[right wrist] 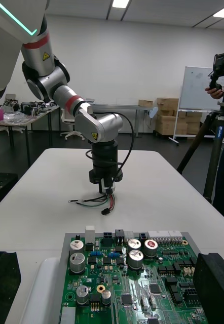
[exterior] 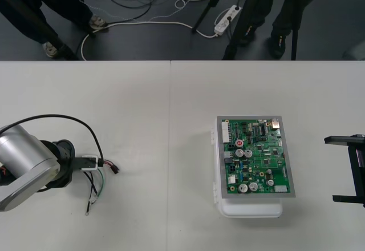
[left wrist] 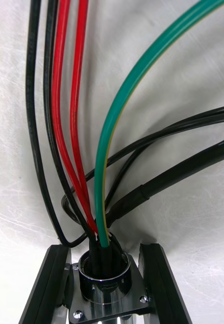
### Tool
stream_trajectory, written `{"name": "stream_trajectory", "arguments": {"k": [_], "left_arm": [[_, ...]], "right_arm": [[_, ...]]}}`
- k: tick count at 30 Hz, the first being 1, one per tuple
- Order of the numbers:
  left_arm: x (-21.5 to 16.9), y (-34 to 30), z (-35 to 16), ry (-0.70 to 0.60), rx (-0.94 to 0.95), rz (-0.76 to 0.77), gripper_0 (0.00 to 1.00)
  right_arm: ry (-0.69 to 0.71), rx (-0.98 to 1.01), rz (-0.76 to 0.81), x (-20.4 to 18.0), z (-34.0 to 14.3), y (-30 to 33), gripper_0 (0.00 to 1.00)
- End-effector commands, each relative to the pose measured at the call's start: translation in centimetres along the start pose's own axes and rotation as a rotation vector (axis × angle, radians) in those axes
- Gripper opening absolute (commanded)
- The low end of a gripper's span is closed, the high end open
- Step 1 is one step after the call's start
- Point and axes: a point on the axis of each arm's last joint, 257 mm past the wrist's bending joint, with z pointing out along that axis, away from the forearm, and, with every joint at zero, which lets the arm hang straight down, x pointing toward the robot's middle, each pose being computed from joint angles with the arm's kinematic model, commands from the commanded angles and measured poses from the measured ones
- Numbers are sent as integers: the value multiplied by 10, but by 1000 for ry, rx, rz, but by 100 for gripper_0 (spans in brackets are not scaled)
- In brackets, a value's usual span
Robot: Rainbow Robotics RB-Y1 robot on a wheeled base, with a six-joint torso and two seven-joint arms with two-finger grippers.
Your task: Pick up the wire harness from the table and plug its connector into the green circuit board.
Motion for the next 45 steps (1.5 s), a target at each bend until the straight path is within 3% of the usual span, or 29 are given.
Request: {"name": "stream_trajectory", "arguments": {"k": [1, 24, 45], "left_arm": [[-36, 25, -14, -104, -62, -14, 0], [-108, 43, -105, -426, 91, -227, 0], [-186, 105, -172, -738, 13, -423, 0]], "right_arm": [[-8, 5, -49, -5, -1, -8, 100], [1, 11, -49, -3, -1, -10, 100], [2, 13, -45, -1, 1, -14, 100]]}}
